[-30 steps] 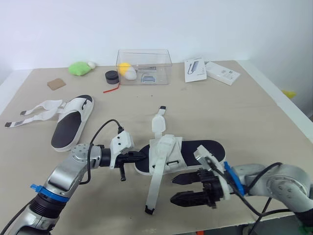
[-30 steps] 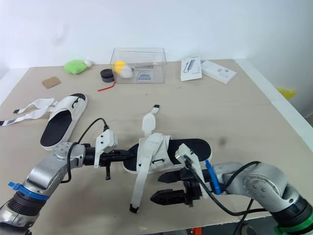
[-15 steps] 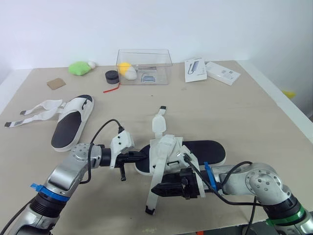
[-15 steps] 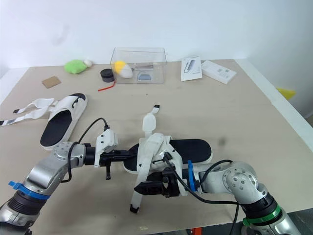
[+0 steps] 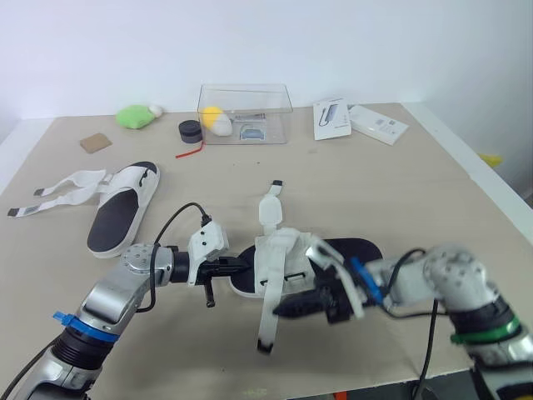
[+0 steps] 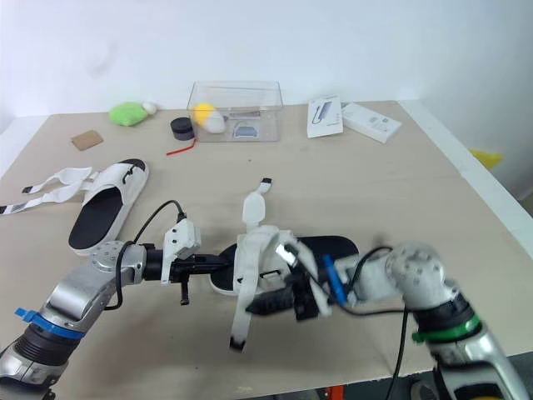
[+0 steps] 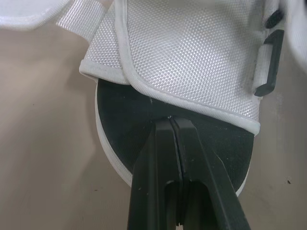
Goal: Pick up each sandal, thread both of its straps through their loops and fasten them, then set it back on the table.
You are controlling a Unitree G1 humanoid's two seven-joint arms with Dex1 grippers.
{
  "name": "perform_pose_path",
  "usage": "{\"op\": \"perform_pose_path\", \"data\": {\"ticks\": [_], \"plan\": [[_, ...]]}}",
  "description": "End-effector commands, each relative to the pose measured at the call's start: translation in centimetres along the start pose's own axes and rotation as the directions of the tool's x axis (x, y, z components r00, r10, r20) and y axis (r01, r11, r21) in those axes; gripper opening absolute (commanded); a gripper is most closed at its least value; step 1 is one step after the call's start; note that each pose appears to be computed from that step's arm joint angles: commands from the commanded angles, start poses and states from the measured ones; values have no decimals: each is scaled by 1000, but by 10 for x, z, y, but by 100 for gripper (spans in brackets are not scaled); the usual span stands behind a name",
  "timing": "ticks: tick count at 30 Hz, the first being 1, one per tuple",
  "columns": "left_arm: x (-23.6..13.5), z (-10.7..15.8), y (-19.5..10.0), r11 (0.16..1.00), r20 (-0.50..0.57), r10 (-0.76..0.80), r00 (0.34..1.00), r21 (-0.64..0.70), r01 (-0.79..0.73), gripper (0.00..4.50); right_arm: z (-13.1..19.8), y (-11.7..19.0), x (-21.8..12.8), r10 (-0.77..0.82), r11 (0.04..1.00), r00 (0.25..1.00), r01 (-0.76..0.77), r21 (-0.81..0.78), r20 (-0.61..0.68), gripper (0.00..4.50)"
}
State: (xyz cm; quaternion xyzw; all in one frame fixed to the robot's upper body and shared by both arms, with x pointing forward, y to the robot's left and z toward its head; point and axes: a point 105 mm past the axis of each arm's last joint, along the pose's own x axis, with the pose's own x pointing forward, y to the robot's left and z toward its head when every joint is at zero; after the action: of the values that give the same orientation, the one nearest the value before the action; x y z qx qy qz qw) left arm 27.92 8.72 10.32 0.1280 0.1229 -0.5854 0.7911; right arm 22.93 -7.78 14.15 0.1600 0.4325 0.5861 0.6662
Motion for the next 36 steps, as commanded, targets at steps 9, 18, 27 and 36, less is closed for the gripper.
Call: {"op": "perform_pose_path", "data": {"ticks": [9,18,27,36], "plan": [[4,-9,-1,1000,-21,4,1000,-16,-4,0,67,12,-54,35,992,998,-41,118,48,6],[5,-11,-2,1000,-17,10,1000,-19,-11,0,69,-10,-58,-83,988,997,81,135,5,6],[6,-11,-2,1000,-12,15,1000,-20,-15,0,77,-23,-62,-138,984,990,138,109,-3,6],[7,-10,-1,1000,-11,14,1000,-16,-14,0,74,-24,-68,-136,986,990,139,93,-41,6]]}}
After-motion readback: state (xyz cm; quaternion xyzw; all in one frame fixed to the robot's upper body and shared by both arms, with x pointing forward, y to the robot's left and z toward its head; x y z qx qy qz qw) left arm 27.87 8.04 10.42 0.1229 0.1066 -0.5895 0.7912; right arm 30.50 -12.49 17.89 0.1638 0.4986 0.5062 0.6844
